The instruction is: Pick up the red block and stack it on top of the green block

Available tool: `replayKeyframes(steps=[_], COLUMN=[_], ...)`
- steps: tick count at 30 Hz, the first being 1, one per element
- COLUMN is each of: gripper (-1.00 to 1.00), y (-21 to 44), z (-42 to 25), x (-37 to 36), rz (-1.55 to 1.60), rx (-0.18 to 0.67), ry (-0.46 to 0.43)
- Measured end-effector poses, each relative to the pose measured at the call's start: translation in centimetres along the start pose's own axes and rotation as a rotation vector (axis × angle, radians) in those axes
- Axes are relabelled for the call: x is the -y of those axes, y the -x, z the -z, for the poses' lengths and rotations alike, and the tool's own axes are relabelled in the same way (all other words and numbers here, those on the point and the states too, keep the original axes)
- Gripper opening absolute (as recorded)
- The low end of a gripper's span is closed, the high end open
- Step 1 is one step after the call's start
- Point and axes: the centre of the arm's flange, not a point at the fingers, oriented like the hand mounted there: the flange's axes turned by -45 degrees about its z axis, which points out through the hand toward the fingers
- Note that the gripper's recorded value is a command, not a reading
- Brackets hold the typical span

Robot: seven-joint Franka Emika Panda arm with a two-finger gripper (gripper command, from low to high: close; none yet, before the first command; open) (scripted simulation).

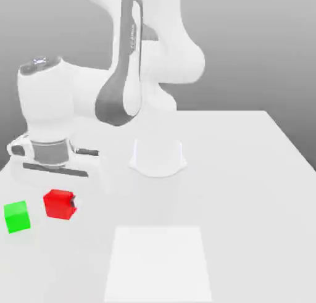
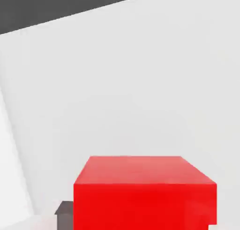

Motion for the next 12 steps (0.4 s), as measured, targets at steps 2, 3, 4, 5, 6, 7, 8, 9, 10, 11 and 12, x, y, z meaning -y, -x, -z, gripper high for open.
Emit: replayKeyframes(steps=[2,3,4,5,6,7,8,9,10,11,12], gripper=[-1.0,-1.0,-1.0,-1.0,-1.0,-1.0,-1.0,1.0,1.0,1.0,1.0], y=[0.7,1.0,0.7,0.5,0.5,0.5,0.6,0.6,0.6,0.6,0.6], z=[0.7,0.3,-0.4,-1.3,-2.4,-3.5,-4.7,-5.3,-5.3,-5.3,-5.3], x=[-6.2,-8.0,-7.8,-7.8,-7.9,-7.9,-7.9,-7.9,-7.9,-7.9,-7.9], rz=[-0.136,-0.175,-0.167,-0.164,-0.164,-0.164,-0.165,-0.166,-0.166,-0.166,-0.166], rx=[-0.001,-0.003,-0.003,-0.004,-0.004,-0.004,-0.002,-0.002,-0.002,-0.002,-0.002], ry=[0.005,0.006,0.006,0.007,0.007,0.007,0.008,0.008,0.008,0.008,0.008])
